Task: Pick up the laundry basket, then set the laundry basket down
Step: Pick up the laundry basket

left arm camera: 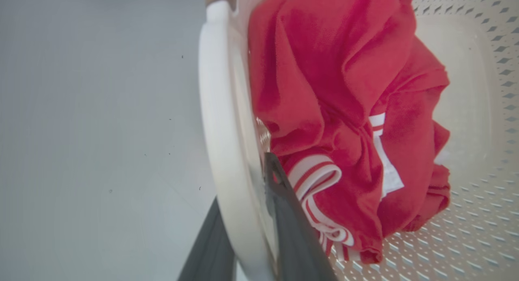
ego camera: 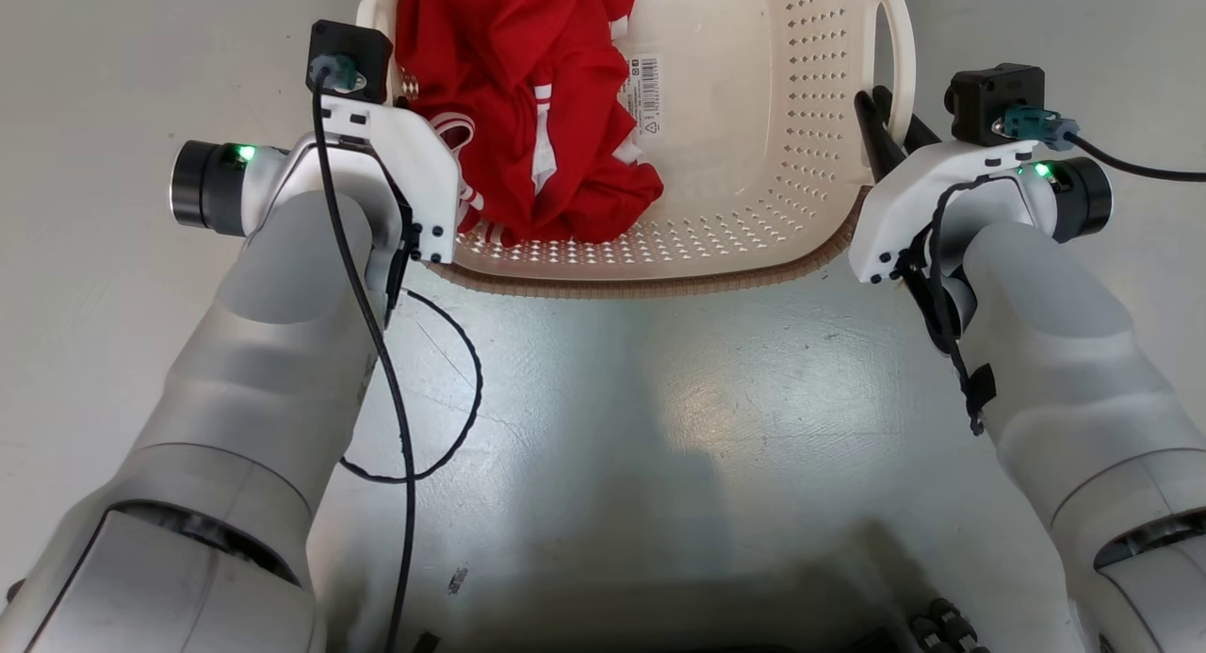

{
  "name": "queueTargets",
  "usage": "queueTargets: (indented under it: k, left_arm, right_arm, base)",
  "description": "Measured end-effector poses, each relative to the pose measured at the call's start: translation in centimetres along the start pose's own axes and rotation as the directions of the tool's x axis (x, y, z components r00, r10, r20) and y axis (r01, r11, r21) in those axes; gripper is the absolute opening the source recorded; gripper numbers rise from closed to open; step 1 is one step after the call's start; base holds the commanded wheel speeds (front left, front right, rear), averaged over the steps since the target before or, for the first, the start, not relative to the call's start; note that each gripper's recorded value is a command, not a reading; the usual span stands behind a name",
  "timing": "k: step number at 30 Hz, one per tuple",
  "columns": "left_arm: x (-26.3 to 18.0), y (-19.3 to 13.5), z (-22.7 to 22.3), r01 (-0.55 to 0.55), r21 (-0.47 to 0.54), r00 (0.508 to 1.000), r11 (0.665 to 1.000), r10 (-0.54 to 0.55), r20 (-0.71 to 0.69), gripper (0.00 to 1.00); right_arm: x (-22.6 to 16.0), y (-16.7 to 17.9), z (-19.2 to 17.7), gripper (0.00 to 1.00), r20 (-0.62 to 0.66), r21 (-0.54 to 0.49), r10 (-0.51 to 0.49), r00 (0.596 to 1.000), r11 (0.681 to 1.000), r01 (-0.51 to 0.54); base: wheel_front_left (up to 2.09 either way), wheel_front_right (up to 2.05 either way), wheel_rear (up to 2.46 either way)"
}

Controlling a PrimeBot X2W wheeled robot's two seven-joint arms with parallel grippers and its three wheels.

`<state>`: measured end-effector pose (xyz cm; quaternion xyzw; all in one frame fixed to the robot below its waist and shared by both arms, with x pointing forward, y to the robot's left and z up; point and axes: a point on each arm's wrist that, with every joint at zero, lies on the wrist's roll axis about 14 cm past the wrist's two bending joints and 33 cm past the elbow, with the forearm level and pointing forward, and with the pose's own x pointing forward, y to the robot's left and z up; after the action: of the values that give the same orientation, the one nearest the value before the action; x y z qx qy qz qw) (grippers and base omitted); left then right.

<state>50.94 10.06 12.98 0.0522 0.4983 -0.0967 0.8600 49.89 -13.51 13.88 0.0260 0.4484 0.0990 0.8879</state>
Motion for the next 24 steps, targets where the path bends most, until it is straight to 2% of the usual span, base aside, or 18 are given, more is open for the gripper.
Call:
queueTargets:
  k: [10,11,24]
  left_arm:
    - [-0.8,-0.1,0.8,-0.001,0.003,1.000,1.000,0.001,0.017,0.22]
    - [-1.0,-0.1,0.8,-0.001,0.003,1.000,1.000,0.001,0.016,0.02]
    - [-3.8,-0.6,1.2,0.009,-0.019,0.999,1.000,-0.008,0.031,0.00]
  right_arm:
    - [-0.5,0.6,1.1,0.00,0.013,-0.003,0.021,1.000,1.000,-0.021]
    - [-0.6,0.7,1.1,0.00,0.014,-0.002,0.022,1.000,1.000,-0.022]
    - [-3.7,0.7,1.5,0.00,0.009,-0.003,0.009,1.000,1.000,-0.008]
  base:
    - [0.00,0.00,0.00]
    - [0.00,0.00,0.00]
    - [0.00,0.00,0.00]
